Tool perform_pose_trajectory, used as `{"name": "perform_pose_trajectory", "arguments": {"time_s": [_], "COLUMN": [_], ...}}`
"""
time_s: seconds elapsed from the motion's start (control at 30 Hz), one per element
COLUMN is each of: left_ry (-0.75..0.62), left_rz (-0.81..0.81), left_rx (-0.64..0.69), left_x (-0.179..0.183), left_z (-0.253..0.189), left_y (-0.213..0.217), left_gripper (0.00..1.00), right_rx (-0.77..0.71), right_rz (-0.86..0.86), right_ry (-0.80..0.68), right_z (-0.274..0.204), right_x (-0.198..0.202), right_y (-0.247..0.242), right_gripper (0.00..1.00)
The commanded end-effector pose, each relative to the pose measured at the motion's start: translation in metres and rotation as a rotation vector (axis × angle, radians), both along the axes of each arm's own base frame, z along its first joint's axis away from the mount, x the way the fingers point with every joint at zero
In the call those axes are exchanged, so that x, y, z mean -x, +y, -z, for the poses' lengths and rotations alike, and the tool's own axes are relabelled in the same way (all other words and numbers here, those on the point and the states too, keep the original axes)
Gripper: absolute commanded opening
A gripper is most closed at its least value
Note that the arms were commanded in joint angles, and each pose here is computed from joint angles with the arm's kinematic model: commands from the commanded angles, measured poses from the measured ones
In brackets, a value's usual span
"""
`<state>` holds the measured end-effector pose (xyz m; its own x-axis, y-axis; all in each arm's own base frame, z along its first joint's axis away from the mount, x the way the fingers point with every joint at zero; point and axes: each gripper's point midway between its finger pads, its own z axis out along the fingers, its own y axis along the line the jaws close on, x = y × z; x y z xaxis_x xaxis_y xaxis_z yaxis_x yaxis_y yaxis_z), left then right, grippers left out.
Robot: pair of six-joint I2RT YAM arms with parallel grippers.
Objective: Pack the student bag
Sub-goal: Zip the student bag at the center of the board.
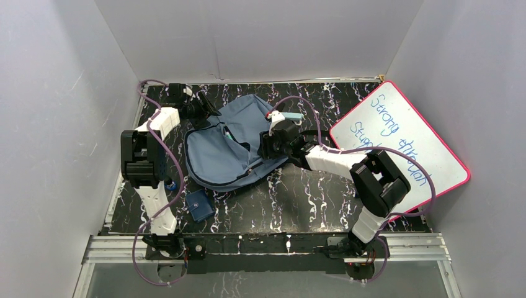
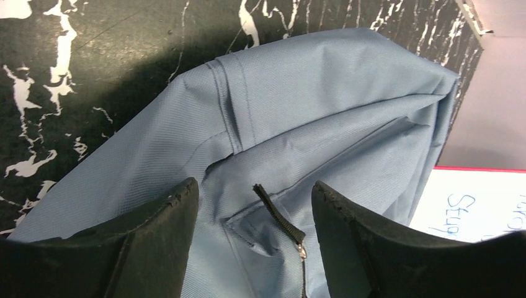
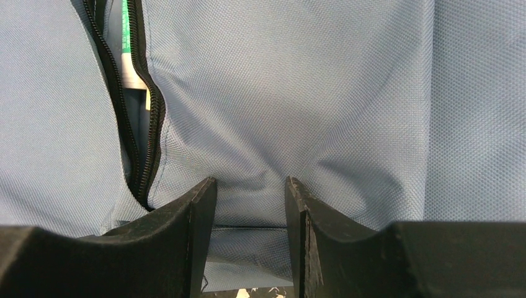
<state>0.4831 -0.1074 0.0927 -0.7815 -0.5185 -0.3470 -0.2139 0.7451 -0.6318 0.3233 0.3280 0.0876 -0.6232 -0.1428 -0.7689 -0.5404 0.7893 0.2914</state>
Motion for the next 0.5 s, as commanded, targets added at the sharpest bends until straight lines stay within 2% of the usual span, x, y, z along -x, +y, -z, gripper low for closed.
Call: {"name": "perform_pose_trajectory", "arguments": {"time_s": [0.0,0.47], "left_ry": [-0.063,-0.011], "left_rz": [0.019,0.015], "left_rx": [0.076,0.154], "left_x": [-0.009,0.008], "left_z": [-0.028,-0.019], "left_y": [-0.014,-0.032], "left_gripper": [0.64,0.62], "right_rx": [0.115,0.125], "right_rz": [0.04,0.056], "right_ry": [0.107,0.111], "right_z": [0.035,0.035], "right_x": [0.018,0.017], "right_y": [-0.026,-0.029], "right_gripper": [0.53,0.53]}}
